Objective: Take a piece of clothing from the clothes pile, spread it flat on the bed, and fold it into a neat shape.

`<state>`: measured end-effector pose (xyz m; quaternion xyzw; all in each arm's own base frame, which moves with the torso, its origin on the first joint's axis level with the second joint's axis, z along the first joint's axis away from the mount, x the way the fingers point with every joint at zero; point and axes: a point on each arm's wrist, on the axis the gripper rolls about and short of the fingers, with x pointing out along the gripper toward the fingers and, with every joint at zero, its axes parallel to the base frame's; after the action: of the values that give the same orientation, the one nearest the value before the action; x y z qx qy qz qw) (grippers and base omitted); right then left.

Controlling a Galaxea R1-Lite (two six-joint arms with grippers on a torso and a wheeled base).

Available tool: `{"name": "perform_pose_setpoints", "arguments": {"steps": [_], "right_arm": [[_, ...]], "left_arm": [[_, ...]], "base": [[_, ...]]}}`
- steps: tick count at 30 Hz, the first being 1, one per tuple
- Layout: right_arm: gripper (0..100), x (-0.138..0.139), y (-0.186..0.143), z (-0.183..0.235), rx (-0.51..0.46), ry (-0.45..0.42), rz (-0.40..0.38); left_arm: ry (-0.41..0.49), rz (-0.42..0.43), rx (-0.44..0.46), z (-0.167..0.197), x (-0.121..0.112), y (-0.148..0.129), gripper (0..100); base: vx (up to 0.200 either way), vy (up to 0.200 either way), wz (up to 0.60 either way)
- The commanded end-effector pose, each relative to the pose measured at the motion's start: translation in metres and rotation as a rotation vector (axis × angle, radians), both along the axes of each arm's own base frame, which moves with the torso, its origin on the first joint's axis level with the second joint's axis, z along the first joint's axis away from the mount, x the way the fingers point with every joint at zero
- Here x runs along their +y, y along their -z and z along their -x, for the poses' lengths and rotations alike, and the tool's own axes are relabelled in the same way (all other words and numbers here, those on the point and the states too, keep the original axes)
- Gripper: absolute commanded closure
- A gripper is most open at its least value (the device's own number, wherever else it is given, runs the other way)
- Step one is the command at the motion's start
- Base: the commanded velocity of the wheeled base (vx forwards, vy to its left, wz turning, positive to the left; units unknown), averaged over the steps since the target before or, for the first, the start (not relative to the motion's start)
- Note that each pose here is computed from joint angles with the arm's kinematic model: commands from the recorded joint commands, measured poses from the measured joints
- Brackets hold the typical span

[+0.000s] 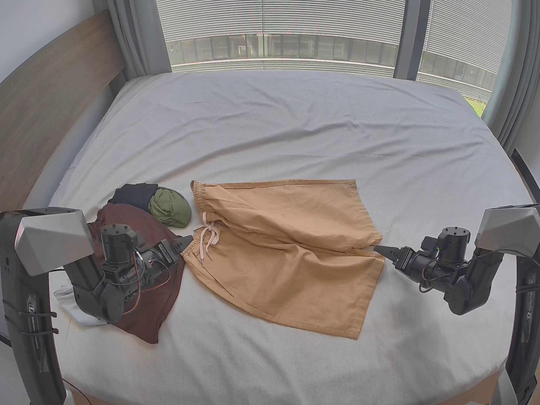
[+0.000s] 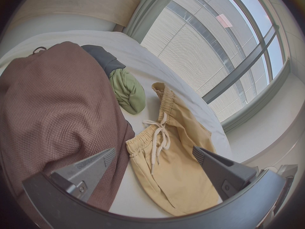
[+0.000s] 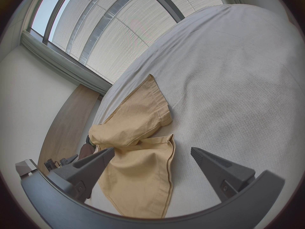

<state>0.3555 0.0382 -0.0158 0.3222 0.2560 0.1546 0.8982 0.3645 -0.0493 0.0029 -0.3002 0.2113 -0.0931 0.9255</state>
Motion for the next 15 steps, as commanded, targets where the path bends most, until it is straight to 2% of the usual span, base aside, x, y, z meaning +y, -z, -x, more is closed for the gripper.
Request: {"name": "perform_pose_setpoints", "arguments": {"steps": [1, 8, 15], "right_arm": [[0, 0.000, -0.005, 0.000, -0.015, -0.001, -0.002], [0, 0.000, -0.013, 0.000, -0.036, -0.001, -0.003], [0, 0.002, -0.021, 0.000, -0.057, -0.005, -0.007]], "left_arm": [[0.001, -0.001, 0.028, -0.005, -0.001, 0.016, 0], [0.008, -0.003, 0.039, -0.012, -0.005, 0.029, 0], [0.007, 0.001, 0.007, -0.026, -0.008, 0.028, 0]], "base": [[0.000, 0.000, 0.00], [0.000, 0.000, 0.00], [0.000, 0.000, 0.00]]}}
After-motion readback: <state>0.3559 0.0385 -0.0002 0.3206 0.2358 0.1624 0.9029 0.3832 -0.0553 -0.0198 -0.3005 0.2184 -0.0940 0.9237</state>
